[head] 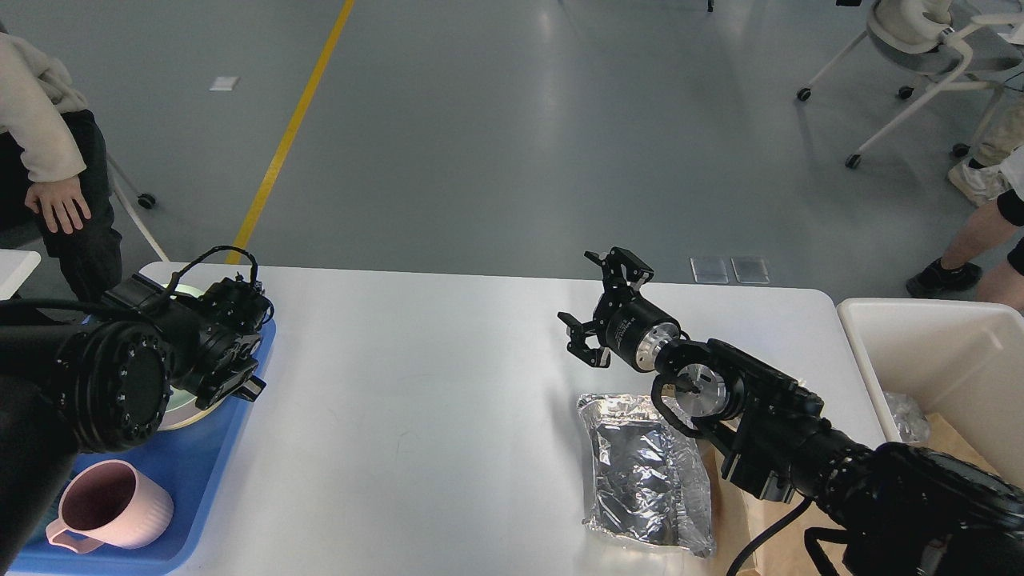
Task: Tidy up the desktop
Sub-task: 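Lower the green plate onto the pink plate and release it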
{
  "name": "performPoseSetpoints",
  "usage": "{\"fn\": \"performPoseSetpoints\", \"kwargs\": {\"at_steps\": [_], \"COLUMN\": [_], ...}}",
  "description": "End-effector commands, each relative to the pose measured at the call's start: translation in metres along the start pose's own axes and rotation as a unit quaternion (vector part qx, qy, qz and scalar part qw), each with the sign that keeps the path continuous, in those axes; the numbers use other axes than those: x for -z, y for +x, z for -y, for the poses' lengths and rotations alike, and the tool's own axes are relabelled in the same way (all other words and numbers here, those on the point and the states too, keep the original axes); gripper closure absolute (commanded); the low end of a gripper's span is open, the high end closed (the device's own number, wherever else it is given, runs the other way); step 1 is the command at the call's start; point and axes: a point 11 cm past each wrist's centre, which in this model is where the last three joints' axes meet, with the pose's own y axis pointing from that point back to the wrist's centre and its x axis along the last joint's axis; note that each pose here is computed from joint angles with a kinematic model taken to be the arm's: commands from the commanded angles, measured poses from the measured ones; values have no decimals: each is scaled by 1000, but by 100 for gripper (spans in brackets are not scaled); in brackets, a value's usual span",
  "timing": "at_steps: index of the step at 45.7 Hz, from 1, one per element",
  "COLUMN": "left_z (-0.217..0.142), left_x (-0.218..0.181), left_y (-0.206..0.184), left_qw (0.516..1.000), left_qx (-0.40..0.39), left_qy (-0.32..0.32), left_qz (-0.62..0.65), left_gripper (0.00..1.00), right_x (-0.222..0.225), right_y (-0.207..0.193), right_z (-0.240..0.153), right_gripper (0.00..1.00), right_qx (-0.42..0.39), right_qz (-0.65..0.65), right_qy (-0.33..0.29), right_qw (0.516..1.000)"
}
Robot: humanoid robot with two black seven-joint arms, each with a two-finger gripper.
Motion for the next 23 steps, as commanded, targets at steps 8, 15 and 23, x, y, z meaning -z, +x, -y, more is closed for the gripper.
{"fn": "performPoseSetpoints", "kwargs": {"at_steps": [8, 15, 23], "left_z": [17, 23, 27], "left_x": [-3, 5, 11], "left_y": [-15, -23, -25], "left_qw": [1000, 1000, 1000], "left_qx": [6, 9, -1], "left_qy": [4, 10, 17], "left_qz": [1, -5, -6], "left_gripper": [100, 100, 100], "right_x": [0, 0, 0], "right_y": [0, 0, 0], "right_z": [0, 0, 0], "right_gripper": [0, 0, 0], "right_qx": [0, 0, 0], "right_qz": [0, 0, 0], "right_qy": [1, 1, 1], "right_qw": [1000, 1000, 1000]}}
